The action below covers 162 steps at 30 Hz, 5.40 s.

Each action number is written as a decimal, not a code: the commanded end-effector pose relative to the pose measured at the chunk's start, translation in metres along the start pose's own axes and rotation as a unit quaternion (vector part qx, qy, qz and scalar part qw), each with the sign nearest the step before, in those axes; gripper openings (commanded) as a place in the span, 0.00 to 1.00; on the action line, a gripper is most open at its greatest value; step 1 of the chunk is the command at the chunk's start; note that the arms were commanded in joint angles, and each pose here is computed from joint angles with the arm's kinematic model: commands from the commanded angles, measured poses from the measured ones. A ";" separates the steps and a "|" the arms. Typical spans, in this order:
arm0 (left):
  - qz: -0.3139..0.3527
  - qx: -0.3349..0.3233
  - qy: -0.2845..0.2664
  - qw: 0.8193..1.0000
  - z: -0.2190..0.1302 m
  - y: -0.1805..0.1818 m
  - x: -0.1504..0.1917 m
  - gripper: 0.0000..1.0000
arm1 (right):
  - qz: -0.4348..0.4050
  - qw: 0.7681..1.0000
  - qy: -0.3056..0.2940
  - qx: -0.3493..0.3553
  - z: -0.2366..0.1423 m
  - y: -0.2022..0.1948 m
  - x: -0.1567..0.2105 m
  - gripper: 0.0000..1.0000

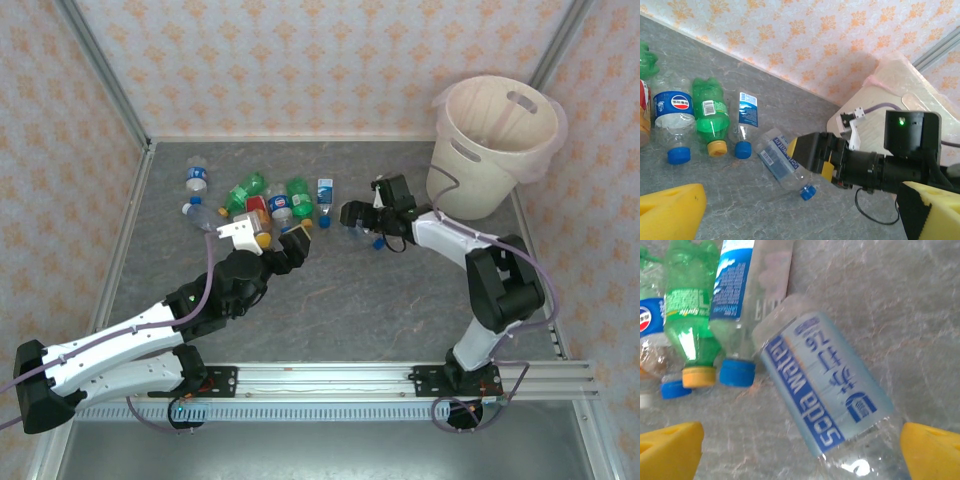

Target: Put the plastic bottles in the bin

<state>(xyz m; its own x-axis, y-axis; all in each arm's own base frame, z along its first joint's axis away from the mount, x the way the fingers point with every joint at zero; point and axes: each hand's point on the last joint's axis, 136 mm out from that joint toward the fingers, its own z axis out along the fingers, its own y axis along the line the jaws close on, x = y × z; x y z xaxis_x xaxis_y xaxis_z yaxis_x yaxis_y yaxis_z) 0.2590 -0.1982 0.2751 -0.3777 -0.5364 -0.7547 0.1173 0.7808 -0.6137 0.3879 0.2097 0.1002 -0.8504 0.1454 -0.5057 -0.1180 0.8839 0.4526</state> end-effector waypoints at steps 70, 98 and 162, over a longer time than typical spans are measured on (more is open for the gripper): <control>0.018 0.039 0.040 0.998 0.013 -0.021 0.021 0.99 | 0.032 0.993 -0.102 0.049 -0.041 -0.021 0.033 0.27; 0.069 0.094 -0.008 0.993 -0.002 -0.075 -0.037 0.99 | 0.111 0.922 -0.370 0.029 -0.265 0.017 -0.141 0.20; 0.081 -0.176 0.019 0.981 0.102 0.046 -0.040 0.99 | 0.084 0.941 -0.322 -0.065 -0.234 -0.004 -0.117 1.00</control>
<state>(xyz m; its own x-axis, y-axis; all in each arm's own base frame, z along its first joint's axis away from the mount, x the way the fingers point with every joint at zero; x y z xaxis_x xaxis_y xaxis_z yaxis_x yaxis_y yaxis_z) 0.3714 -0.2097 0.2835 -0.4030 -0.3587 -0.8420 0.0224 0.9158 -0.4009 0.3745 0.0721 0.3137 -0.4157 0.5916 -0.6909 -0.0042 0.7583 0.6518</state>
